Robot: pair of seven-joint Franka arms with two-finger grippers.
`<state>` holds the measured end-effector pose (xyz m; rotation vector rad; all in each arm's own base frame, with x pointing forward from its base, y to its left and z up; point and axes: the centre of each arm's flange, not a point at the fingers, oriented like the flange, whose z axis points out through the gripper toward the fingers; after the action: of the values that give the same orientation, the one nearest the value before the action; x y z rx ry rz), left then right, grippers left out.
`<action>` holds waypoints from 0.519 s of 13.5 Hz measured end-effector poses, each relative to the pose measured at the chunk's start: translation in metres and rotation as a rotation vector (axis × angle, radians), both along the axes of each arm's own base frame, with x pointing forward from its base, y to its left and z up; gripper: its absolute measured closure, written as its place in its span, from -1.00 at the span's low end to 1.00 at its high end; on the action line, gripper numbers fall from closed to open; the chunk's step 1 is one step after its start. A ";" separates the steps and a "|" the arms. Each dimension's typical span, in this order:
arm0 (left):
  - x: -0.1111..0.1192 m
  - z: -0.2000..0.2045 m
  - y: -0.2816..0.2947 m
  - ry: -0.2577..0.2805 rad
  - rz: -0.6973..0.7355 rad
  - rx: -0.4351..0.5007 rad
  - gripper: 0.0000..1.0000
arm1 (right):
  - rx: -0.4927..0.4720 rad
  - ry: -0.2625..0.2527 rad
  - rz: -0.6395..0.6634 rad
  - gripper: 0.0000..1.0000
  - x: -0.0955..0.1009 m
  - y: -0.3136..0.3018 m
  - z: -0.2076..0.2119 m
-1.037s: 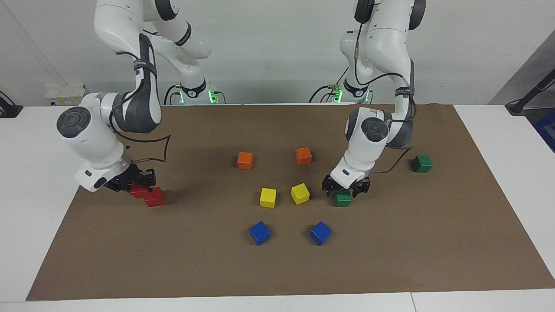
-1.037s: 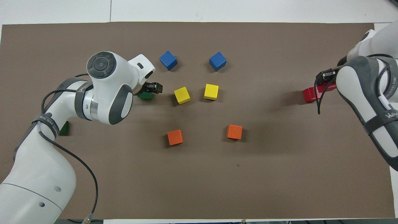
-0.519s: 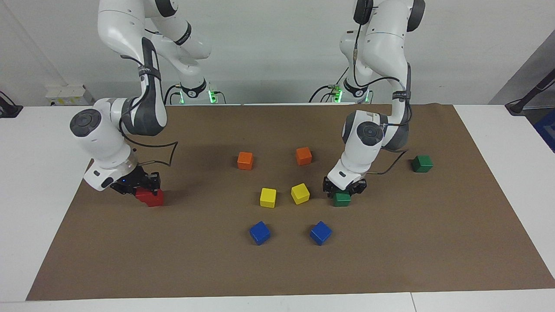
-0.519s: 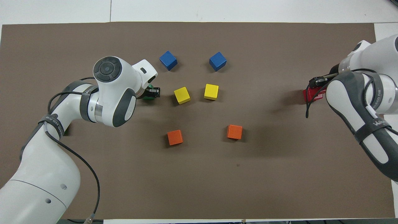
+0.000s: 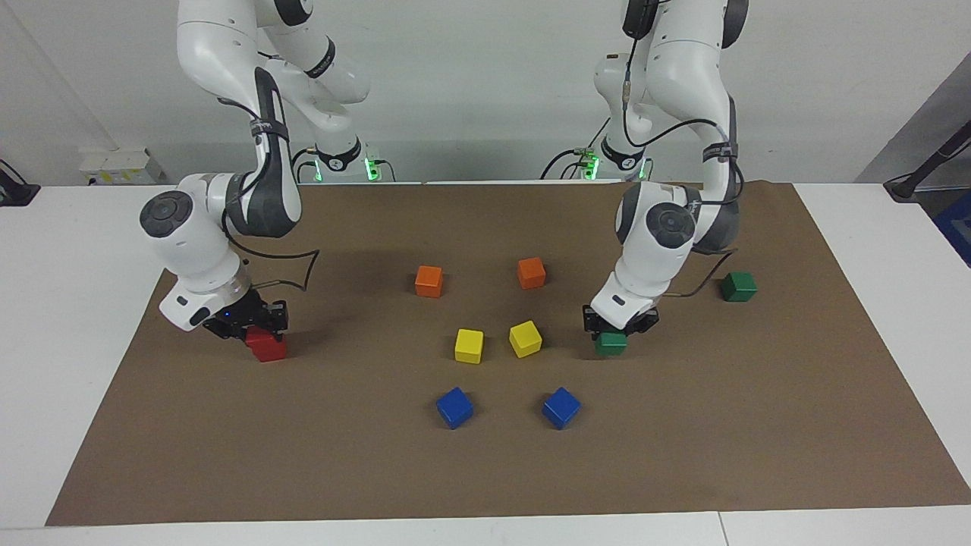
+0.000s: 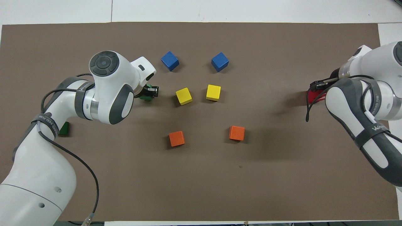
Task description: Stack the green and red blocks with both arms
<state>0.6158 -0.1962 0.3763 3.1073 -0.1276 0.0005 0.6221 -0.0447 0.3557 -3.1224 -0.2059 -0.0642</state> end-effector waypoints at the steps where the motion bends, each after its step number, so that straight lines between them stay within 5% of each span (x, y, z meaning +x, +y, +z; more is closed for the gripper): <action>1: -0.001 0.021 0.018 0.003 0.024 0.001 -0.09 | 0.000 -0.002 0.000 -0.10 0.000 0.000 0.001; 4: -0.013 0.084 0.086 0.022 0.055 0.005 -0.09 | -0.001 -0.003 0.000 -0.10 -0.001 0.000 0.000; 7: -0.026 0.094 0.193 0.061 0.024 0.006 -0.09 | -0.001 -0.004 -0.005 -0.10 -0.002 -0.003 0.000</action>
<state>0.5898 -0.0028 0.4708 3.1103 -0.0883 -0.0938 0.6199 -0.0479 0.3557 -3.1245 -0.1975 -0.0703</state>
